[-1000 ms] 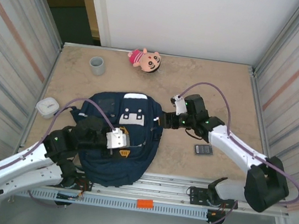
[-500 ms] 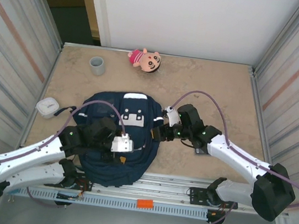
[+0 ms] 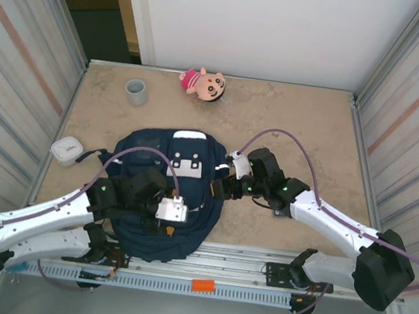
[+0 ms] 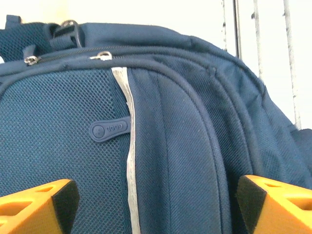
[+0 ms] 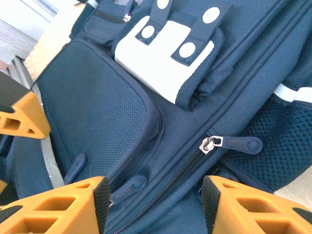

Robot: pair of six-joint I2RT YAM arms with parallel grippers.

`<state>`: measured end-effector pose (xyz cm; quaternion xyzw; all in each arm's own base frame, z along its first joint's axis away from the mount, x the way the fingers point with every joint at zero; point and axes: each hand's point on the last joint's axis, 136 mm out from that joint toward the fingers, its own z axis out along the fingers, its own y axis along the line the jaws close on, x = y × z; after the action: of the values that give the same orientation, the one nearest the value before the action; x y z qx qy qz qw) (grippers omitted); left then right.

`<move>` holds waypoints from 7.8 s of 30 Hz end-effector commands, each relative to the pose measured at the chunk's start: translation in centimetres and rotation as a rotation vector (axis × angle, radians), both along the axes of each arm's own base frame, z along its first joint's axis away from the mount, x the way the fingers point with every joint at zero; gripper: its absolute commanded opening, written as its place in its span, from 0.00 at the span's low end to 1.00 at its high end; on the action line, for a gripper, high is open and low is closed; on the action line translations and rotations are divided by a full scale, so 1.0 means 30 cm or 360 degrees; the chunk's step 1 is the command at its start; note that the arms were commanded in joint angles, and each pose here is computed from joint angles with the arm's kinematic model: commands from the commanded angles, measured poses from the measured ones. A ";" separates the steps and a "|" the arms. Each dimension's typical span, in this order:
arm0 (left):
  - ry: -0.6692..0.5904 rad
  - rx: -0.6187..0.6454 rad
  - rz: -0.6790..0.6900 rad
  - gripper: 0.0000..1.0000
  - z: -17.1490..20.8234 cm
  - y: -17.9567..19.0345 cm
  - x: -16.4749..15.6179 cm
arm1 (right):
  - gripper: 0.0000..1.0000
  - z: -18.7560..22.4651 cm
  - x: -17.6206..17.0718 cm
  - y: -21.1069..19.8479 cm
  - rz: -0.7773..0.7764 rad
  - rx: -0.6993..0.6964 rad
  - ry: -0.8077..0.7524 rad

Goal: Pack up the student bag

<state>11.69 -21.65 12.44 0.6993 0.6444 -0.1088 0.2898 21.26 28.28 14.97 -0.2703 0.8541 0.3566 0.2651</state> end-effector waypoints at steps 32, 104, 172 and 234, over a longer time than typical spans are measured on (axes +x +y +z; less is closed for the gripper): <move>-0.0346 -0.0670 0.0005 0.00 0.242 0.005 0.009 | 0.85 0.179 -0.019 -0.112 0.0224 0.0302 -0.0739; -0.0418 -0.0595 0.0056 0.00 0.223 0.005 0.057 | 0.29 0.048 -0.153 0.098 0.1067 0.0337 -0.0460; -0.0451 -0.0318 0.0297 0.00 0.160 0.047 0.163 | 0.00 0.035 -0.057 0.000 0.0706 0.0010 -0.0537; -0.0392 -0.0665 0.0414 0.00 0.265 -0.077 0.227 | 0.15 0.002 -0.118 0.139 0.0504 0.0189 -0.0049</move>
<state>17.33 -21.79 15.35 0.5790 0.6912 -0.0789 0.4251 18.40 30.86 13.62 -0.3769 0.8013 0.4043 0.2289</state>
